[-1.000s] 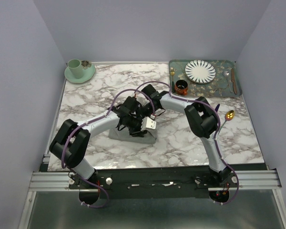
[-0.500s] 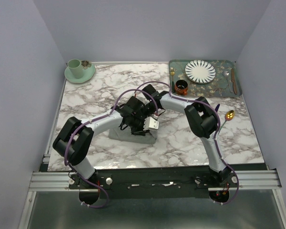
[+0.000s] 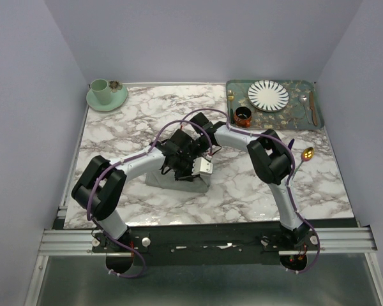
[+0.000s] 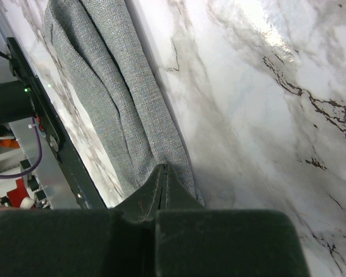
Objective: Fold the napkin into a case and place the utensils inside
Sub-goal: Stuff the top corner of the smaller-rectangle-folded napkin into the folded napkin.
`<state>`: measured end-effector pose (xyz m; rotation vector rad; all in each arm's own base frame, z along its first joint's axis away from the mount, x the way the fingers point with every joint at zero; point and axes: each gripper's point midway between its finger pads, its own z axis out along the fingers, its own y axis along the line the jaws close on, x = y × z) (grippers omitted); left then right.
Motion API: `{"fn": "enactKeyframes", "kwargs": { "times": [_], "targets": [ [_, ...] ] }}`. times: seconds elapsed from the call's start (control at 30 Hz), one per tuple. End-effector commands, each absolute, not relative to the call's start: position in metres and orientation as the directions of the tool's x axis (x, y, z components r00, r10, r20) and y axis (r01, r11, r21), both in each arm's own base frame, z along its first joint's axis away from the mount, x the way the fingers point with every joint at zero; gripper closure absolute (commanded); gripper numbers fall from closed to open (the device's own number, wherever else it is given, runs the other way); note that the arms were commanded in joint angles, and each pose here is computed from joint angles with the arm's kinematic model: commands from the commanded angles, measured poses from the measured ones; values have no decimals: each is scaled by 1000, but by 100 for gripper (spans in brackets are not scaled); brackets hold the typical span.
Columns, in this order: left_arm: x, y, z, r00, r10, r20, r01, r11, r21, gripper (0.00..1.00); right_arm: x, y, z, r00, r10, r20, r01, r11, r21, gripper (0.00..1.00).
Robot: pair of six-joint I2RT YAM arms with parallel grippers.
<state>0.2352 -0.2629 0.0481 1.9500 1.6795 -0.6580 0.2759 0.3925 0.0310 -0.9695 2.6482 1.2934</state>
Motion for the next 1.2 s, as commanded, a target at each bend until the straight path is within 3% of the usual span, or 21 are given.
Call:
{"fn": "enactKeyframes", "kwargs": {
  "times": [0.0,0.17,0.73,0.9,0.93,0.97,1.07,1.17],
  "targets": [
    [240,-267,48,129,769,-626,991,-126,50,80,270,395,26,-802,-530,-276,-541,447,712,99],
    [246,-275,46,140,778,-612,989,-135,55,93,269,397,25,-808,-525,-269,-531,450,718,99],
    [266,-281,47,145,790,-596,988,-80,134,97,266,391,21,-813,-522,-258,-525,466,712,99],
    [267,-276,48,166,785,-596,981,-68,183,89,267,389,19,-820,-515,-250,-518,482,707,99],
    [269,-275,50,172,786,-594,978,-61,202,86,267,389,19,-821,-514,-249,-517,484,706,99],
    [267,-271,45,171,789,-590,977,-59,205,76,268,389,19,-822,-512,-249,-516,484,706,99],
    [270,-270,51,186,778,-601,966,-35,254,64,269,389,18,-826,-507,-244,-510,491,706,99],
    [273,-269,59,211,761,-613,952,-17,307,61,271,389,19,-830,-502,-243,-506,497,705,99]
  ]
}}
